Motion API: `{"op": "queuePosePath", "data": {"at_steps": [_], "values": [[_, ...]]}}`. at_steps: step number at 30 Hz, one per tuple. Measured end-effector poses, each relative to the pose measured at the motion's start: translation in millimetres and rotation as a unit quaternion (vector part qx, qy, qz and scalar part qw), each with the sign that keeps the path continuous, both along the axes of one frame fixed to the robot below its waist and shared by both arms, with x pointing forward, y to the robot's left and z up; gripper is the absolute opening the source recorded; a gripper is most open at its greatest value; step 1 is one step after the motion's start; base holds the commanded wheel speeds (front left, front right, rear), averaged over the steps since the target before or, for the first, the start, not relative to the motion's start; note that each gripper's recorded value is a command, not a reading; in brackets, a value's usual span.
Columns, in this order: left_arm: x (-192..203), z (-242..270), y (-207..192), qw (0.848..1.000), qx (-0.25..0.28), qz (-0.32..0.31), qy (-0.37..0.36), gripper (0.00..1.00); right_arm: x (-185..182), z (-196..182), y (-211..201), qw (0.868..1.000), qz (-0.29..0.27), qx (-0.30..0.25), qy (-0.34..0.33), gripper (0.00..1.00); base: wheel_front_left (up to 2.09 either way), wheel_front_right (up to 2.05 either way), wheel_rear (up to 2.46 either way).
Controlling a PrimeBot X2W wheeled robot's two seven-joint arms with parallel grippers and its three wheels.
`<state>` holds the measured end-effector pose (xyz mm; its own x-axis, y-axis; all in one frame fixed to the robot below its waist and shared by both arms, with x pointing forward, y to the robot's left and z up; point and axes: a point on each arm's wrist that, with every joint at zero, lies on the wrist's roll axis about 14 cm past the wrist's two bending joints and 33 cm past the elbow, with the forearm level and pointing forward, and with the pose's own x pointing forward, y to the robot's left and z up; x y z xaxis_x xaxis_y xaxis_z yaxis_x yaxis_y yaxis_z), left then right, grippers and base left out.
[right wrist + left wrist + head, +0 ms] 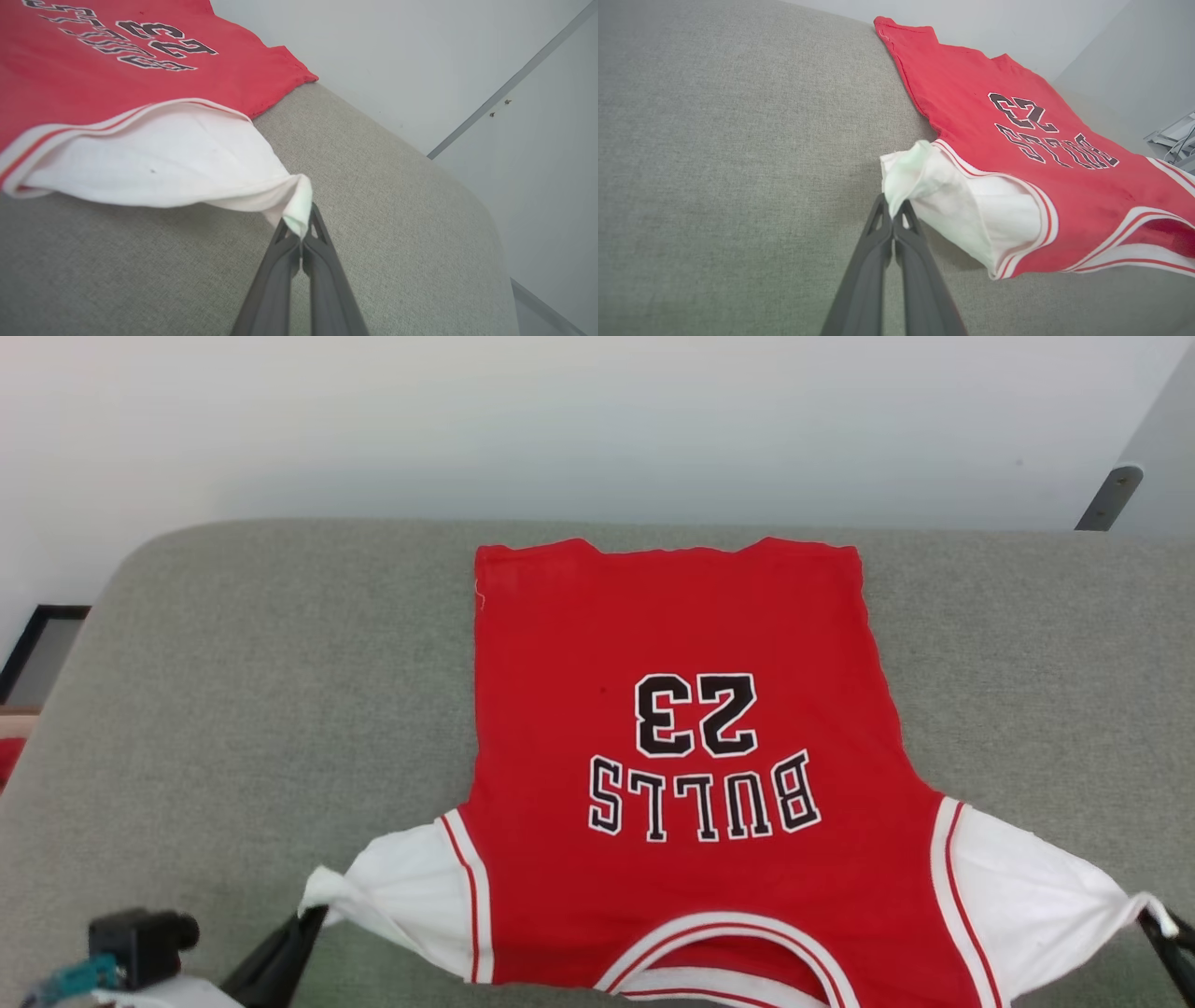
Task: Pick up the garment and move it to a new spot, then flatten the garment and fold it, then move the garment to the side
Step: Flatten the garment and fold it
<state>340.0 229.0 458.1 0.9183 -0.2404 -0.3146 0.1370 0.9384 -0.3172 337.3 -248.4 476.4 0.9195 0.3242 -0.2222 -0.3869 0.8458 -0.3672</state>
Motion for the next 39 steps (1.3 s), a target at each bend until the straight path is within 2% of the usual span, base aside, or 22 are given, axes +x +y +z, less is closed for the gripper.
{"op": "queuePosePath", "data": {"at_steps": [8, 10, 12, 13, 17, 18, 19, 20, 24, 31, 36, 39], "values": [[-16, -21, -5, 1.0, -0.004, 0.006, 0.025, 0.0, -9, -27, 5, 0.998, -0.014, 0.019, 0.054, 0.0, 0.0, 0.0, 0.0], [-16, -25, -8, 1.0, -0.005, 0.006, 0.029, 0.0, -9, -32, 8, 0.997, -0.012, 0.019, 0.069, 0.12, 0.0, 0.0, 0.0], [-16, -28, -9, 0.999, -0.006, 0.007, 0.032, 0.0, -7, -36, 13, 0.996, -0.01, 0.023, 0.08, 0.17, 0.0, 0.0, 0.0], [-16, -30, -10, 0.999, -0.004, 0.005, 0.034, 0.0, -6, -39, 15, 0.996, -0.011, 0.025, 0.089, 0.25, 0.0, 0.0, 0.0], [-12, -33, -15, 0.999, -0.004, 0.002, 0.035, 0.0, -6, -50, 23, 0.991, -0.012, 0.038, 0.125, 0.46, 0.0, 0.0, 0.0], [-11, -34, -16, 0.999, -0.004, 0.0, 0.037, 0.0, -5, -52, 26, 0.99, -0.012, 0.041, 0.132, 0.55, 0.0, 0.0, 0.0], [-11, -35, -17, 0.999, -0.003, -0.001, 0.037, 0.0, -5, -54, 25, 0.989, -0.017, 0.043, 0.143, 0.83, 0.0, 0.0, 0.0], [-10, -36, -18, 0.999, -0.004, -0.002, 0.038, 0.0, -6, -58, 25, 0.987, -0.02, 0.043, 0.155, 1.0, 0.0, 0.0, 0.0], [-8, -36, -22, 0.999, -0.007, -0.005, 0.038, 0.0, -11, -64, 23, 0.979, -0.029, 0.044, 0.195, 1.0, 0.0, 0.0, 0.0], [-9, -37, -27, 0.999, -0.008, -0.011, 0.039, 0.0, -17, -51, 22, 0.972, -0.041, 0.07, 0.222, 1.0, 0.0, 0.0, 0.0], [-10, -36, -29, 0.999, -0.011, -0.012, 0.039, 0.0, -2, -21, 20, 0.972, -0.059, 0.114, 0.198, 1.0, 0.0, 0.0, 0.0], [-9, -35, -32, 0.999, -0.013, -0.014, 0.038, 0.0, 17, -1, 24, 0.975, -0.058, 0.119, 0.179, 1.0, 0.0, 0.0, 0.0]]}}
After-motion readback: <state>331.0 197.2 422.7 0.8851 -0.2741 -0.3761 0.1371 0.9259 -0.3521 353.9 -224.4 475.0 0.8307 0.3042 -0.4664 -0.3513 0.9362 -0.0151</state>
